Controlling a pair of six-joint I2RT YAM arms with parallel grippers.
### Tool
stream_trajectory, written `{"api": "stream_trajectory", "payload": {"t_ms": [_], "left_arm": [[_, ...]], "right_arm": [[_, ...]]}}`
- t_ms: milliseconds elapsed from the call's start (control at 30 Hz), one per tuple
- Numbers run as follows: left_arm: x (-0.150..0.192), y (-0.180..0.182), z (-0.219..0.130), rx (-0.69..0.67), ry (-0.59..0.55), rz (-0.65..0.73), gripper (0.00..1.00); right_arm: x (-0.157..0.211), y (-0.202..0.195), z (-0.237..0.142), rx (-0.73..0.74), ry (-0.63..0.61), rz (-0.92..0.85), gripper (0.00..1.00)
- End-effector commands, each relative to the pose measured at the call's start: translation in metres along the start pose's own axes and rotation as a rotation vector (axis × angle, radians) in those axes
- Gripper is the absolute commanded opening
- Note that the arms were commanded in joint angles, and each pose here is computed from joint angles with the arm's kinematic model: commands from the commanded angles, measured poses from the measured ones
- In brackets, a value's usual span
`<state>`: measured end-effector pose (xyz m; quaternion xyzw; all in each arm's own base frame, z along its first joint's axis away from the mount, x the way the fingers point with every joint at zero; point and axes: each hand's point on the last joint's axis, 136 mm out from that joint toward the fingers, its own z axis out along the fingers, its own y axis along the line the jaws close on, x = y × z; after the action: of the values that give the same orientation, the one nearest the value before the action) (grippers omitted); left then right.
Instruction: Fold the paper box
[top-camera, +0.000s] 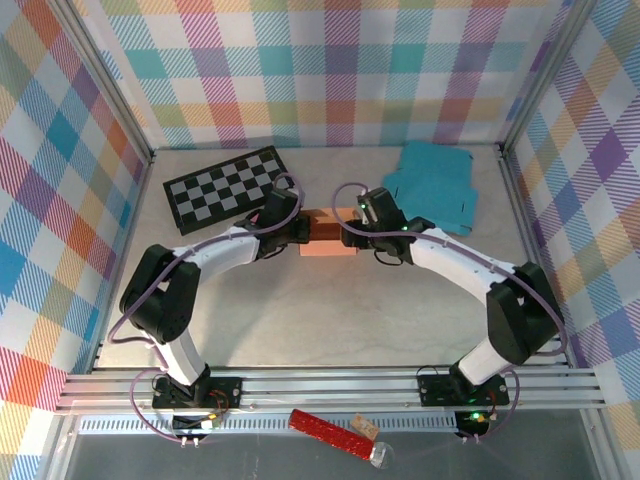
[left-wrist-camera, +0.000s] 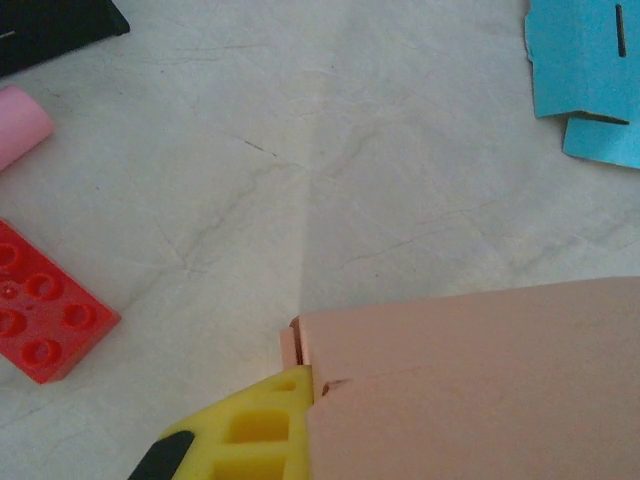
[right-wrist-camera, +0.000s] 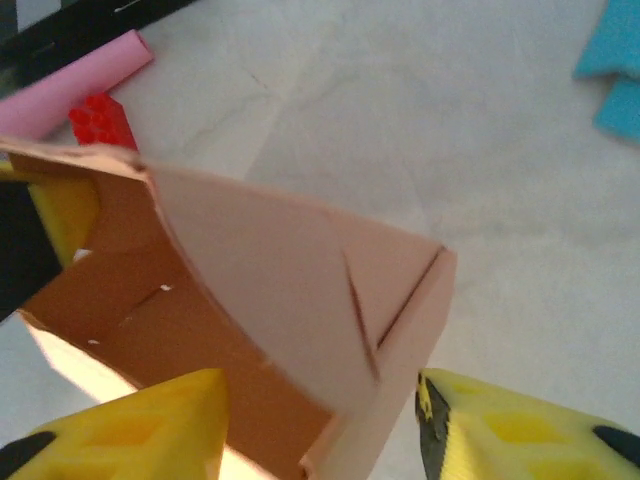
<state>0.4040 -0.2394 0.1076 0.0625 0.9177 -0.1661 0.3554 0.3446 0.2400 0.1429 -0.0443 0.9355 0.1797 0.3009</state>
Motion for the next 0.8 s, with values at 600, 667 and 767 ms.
{"api": "stream_trajectory", "payload": {"t_ms": [600, 667, 767], "left_arm": [[0.003, -0.012, -0.02, -0.048, -0.123, 0.058, 0.0], [0.007, -0.014, -0.022, -0.051, -0.126, 0.066, 0.0], [0.012, -0.016, -0.024, -0.052, -0.127, 0.078, 0.0]], "right_arm": [[-0.031, -0.008, -0.084, -0.151, 0.34, 0.861, 0.9], [-0.032, -0.011, -0.067, -0.161, 0.396, 0.905, 0.89], [-0.032, -0.013, -0.047, -0.181, 0.458, 0.949, 0.89]]}}
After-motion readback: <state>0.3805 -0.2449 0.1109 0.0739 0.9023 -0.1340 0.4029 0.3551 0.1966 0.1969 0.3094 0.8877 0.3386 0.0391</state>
